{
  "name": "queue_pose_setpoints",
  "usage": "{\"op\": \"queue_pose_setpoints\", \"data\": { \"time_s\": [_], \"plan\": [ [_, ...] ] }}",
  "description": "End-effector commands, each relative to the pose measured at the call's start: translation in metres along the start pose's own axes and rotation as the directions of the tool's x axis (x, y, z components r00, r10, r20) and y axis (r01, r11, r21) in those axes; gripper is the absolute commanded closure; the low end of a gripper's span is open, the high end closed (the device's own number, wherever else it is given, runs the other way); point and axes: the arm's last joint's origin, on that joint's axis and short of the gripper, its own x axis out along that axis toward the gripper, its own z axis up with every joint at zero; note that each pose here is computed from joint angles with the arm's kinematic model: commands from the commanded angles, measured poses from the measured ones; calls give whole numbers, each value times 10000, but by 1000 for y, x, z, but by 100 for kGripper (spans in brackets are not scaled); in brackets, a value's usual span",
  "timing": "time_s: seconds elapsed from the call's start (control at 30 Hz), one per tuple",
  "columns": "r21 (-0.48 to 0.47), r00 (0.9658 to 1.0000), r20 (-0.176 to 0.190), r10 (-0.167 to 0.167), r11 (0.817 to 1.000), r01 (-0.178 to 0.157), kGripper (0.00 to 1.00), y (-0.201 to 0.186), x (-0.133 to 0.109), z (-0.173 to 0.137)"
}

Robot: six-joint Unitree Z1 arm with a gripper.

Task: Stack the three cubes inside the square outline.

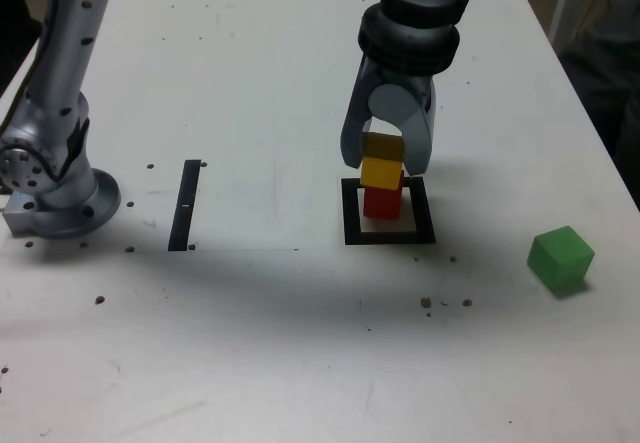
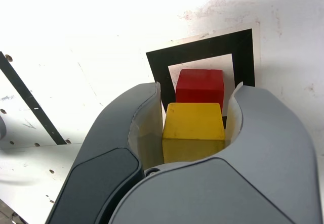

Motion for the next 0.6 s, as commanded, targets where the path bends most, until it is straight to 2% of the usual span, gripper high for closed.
{"op": "queue_pose_setpoints", "data": {
  "time_s": [0.0,0.3,0.57],
  "plan": [
    [19,9999,-101,31,10000,-31,67,1,3,2],
    [40,9997,-229,-125,9999,126,59,1,9,4],
    [117,9992,-316,-225,9997,228,45,1,13,6]
  ]
}}
